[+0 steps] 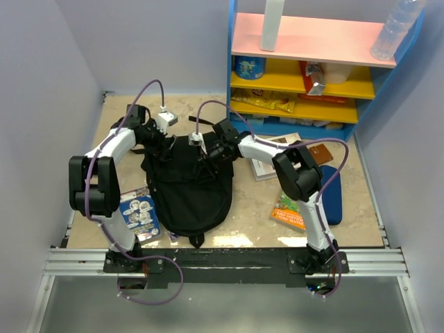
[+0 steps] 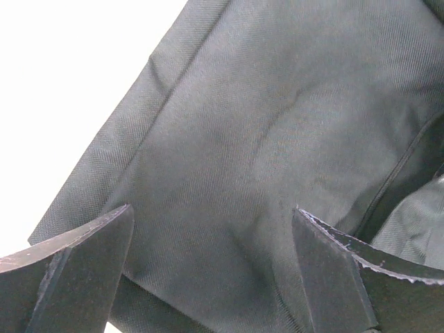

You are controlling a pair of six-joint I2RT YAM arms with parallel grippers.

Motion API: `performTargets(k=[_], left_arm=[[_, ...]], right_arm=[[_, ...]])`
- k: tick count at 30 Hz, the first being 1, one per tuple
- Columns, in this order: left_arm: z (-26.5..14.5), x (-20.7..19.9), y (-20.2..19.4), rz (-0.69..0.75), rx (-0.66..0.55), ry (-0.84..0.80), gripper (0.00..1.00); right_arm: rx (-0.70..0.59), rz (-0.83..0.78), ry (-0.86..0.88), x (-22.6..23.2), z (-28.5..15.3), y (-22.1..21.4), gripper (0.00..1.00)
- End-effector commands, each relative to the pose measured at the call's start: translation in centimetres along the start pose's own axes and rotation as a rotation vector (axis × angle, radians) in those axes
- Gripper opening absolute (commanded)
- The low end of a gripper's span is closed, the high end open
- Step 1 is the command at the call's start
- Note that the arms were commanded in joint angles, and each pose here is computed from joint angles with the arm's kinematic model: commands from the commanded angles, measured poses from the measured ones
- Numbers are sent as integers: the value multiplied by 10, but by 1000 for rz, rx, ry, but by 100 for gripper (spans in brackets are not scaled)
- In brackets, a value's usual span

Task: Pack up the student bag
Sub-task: Adjust the student bag at the center of the board.

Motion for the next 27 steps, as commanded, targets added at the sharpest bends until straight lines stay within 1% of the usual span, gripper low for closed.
performTargets(k=[1,6,7,9,10,11,12,13,14,16,22,25,27], left_arm=[[-7,-12,26,58,-55,12,100],[9,-25,42,115,-64,-37,100],[12,-28,41,122,-60,-55,100],[18,-31,36,139,-57,-95,100],[20,-34,31,138,-45,-117,100],[23,-36,28,160,-39,-137,100],[25,-40,21,160,-32,-166,100],[25,-42,19,166,-30,-171,100],[26,-42,16,176,-28,-173,100],[29,-44,9,179,-8,-178,100],[30,-46,0,194,25,-186,100],[28,-44,1,199,23,-185,100],[27,-44,3,201,19,-188,100]], right_arm=[[27,2,24,27,14,2,60],[-1,-26,-42,37,23,-1,53],[-22,-47,-54,43,19,6,52],[-43,-45,-89,48,20,2,50],[-72,-76,-102,54,18,9,49],[-70,-50,-121,56,19,1,48],[-86,-76,-120,61,23,4,47],[-97,-92,-130,67,22,7,47],[-90,-77,-144,68,24,-1,46],[-97,-94,-142,76,30,-2,45],[-102,-31,-137,83,43,-26,40],[-109,56,-151,81,49,-42,37],[-117,77,-183,78,51,-53,34]])
Point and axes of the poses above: each gripper's point midway between its finger pads, its own z axis out along the fingers, its own x axis along the line the jaws close on, y = z × x, the point moved 7 cm from there along -z, back along the fingers, and after that the axes turned 6 degrees about z, right-handed, at the moved point
